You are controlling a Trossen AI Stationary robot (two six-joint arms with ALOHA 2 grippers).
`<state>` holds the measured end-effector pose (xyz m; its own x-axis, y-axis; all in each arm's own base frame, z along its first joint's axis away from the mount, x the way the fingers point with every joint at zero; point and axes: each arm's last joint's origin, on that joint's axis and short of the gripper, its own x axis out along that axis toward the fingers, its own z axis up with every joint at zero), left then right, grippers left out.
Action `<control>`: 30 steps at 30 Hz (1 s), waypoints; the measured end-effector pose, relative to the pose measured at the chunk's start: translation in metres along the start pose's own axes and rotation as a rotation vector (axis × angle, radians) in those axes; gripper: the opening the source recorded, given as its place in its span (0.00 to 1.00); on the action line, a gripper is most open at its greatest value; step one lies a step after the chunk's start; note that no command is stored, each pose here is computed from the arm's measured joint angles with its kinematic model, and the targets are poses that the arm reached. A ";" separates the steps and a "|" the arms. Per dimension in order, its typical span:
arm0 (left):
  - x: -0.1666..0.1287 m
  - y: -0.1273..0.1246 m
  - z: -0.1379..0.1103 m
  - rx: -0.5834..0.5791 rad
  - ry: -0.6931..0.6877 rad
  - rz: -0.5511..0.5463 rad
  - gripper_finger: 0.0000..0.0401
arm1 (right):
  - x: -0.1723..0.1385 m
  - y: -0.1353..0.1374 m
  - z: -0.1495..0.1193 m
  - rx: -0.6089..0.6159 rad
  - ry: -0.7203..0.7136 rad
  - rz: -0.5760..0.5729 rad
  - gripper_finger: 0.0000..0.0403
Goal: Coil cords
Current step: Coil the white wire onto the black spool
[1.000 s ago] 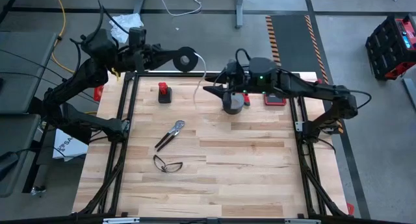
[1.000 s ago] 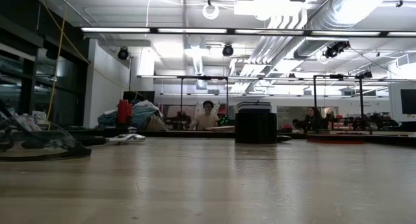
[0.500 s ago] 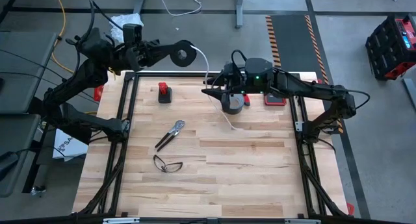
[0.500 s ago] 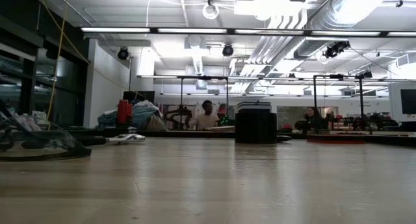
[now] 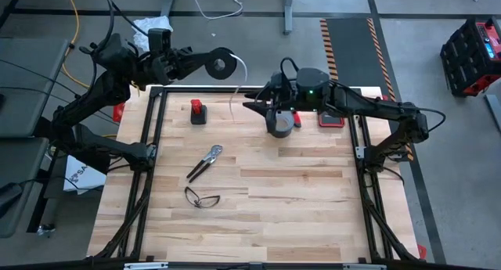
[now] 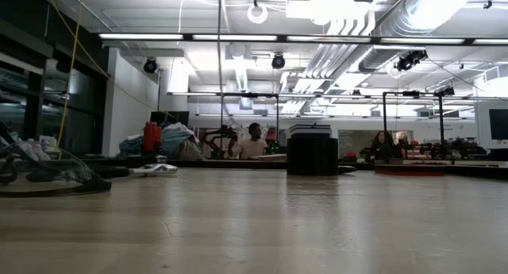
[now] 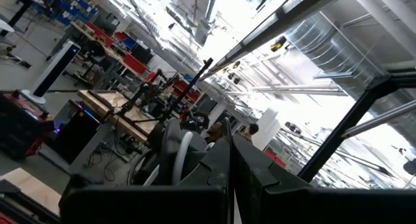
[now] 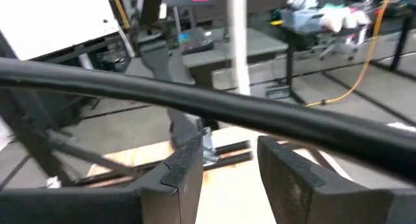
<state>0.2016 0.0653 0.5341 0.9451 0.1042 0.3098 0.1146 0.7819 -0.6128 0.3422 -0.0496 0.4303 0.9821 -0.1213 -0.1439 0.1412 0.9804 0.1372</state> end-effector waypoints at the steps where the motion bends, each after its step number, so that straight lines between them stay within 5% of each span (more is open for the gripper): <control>1: 0.000 0.000 0.000 0.000 0.000 0.000 0.00 | 0.000 0.000 0.001 -0.003 -0.009 -0.013 0.34; 17: 0.000 -0.003 0.004 0.011 -0.054 -0.017 0.00 | 0.000 0.000 0.001 -0.021 -0.004 0.052 0.32; 30: 0.000 -0.003 0.004 0.001 -0.060 -0.014 0.00 | 0.012 -0.001 -0.002 -0.040 -0.031 0.055 0.04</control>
<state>0.1998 0.0656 0.5391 0.9233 0.1295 0.3616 0.1277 0.7843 -0.6071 0.3538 -0.0515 0.4261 0.9917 -0.0715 -0.1069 0.0828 0.9911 0.1047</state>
